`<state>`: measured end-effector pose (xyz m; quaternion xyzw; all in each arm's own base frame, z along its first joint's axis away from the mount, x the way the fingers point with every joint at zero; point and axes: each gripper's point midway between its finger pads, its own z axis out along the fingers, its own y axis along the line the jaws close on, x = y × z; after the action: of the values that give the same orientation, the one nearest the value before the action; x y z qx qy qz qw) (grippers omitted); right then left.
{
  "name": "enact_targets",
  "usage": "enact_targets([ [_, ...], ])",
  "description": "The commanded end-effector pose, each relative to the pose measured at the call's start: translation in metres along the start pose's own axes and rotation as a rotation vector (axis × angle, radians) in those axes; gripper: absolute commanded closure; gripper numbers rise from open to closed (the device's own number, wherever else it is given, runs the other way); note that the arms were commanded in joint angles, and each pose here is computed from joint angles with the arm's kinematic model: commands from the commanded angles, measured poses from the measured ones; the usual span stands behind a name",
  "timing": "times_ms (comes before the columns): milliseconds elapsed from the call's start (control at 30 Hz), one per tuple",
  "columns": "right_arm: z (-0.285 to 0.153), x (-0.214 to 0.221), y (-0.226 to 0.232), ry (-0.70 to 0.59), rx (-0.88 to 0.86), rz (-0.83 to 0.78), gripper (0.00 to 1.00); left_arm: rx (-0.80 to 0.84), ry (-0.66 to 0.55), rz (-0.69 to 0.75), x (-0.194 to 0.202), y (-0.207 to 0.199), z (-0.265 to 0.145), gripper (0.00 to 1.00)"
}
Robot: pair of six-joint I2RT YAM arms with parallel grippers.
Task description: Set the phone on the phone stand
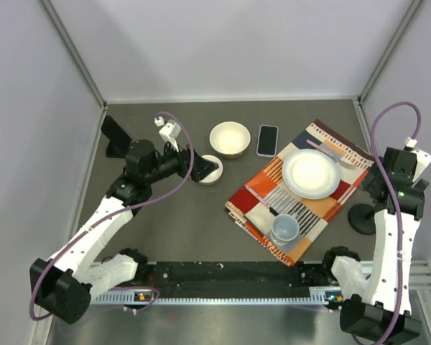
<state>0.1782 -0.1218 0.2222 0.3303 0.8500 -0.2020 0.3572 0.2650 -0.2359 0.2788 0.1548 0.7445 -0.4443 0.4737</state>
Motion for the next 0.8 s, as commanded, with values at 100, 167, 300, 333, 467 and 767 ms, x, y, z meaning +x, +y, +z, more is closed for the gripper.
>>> enact_targets([
  [100, -0.01, 0.0, -0.005, 0.026, 0.008, -0.007, 0.24, 0.013, -0.024, 0.038, -0.006, -0.003, 0.003, 0.06],
  [167, -0.006, 0.002, -0.005, 0.051, 0.026, -0.005, 0.25, 0.005, -0.026, 0.045, -0.007, -0.003, 0.002, 0.06],
  [300, 0.003, 0.007, 0.005, 0.111, 0.0, -0.025, 0.32, 0.0, -0.027, 0.051, -0.007, -0.003, 0.002, 0.06],
  [333, 0.005, 0.008, 0.006, 0.121, 0.001, -0.031, 0.34, 0.002, -0.023, 0.048, -0.006, -0.003, 0.003, 0.06],
  [467, 0.011, 0.008, 0.0, 0.13, 0.054, -0.049, 0.37, 0.006, -0.015, 0.043, -0.004, -0.003, 0.005, 0.06],
  [767, 0.023, 0.009, -0.004, 0.141, 0.103, -0.075, 0.4, 0.0, -0.005, 0.044, -0.001, -0.002, 0.006, 0.06],
])
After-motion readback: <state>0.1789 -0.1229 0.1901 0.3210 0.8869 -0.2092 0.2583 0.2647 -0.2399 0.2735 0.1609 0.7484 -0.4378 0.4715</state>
